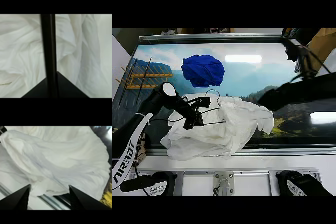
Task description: Fold the clothes and pants, and hang the long-sleeved shirts on hangers.
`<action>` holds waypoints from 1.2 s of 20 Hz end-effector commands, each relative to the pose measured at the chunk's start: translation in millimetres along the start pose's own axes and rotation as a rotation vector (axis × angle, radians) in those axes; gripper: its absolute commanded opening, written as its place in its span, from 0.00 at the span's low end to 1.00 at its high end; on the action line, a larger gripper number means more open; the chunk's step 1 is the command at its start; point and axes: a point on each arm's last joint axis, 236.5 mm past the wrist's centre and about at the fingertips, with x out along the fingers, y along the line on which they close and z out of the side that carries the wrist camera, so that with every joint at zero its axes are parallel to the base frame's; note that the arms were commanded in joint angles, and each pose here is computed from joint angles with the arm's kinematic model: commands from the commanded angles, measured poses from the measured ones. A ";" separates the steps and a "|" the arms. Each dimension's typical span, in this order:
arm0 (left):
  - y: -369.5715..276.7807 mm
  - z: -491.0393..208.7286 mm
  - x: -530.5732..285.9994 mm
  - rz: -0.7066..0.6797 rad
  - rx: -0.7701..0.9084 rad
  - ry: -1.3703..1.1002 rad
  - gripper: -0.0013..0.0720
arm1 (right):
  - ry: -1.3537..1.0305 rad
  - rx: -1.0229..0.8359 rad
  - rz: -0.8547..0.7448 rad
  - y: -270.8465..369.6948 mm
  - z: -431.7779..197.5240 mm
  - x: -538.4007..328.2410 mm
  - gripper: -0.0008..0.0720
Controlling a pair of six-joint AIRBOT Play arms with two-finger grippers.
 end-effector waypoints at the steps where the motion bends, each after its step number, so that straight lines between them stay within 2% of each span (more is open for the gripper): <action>1: -3.0 -0.3 -0.1 -0.013 0.001 0.001 0.03 | -0.161 0.006 0.192 -13.7 -3.1 -23.8 0.73; 5: -4.1 -1.0 -0.5 -0.018 -0.002 0.002 0.03 | -0.310 0.164 0.278 -43.4 4.7 -36.2 0.72; 9: -3.6 -1.0 -0.5 -0.016 -0.001 0.002 0.03 | -0.359 0.162 0.271 -49.0 12.5 -41.4 0.72; 10: -3.7 -1.0 -0.5 -0.016 -0.002 0.002 0.03 | -0.386 0.091 0.242 -52.5 16.4 -41.8 0.72; 13: -3.5 -1.2 -0.7 -0.016 -0.002 0.002 0.03 | -0.409 -0.288 0.187 -50.1 9.2 -37.2 0.72; 16: -3.6 -1.1 -0.7 -0.016 -0.002 0.001 0.03 | -0.378 -0.530 0.240 -42.7 -19.4 -18.6 0.72; 18: -3.5 -1.3 -0.7 -0.016 -0.002 0.002 0.03 | -0.434 -0.554 0.289 -41.2 -25.5 -7.6 0.72; 24: -3.7 -1.3 -0.7 -0.017 -0.003 0.002 0.03 | -0.451 -0.407 0.419 -60.6 -45.5 29.6 0.72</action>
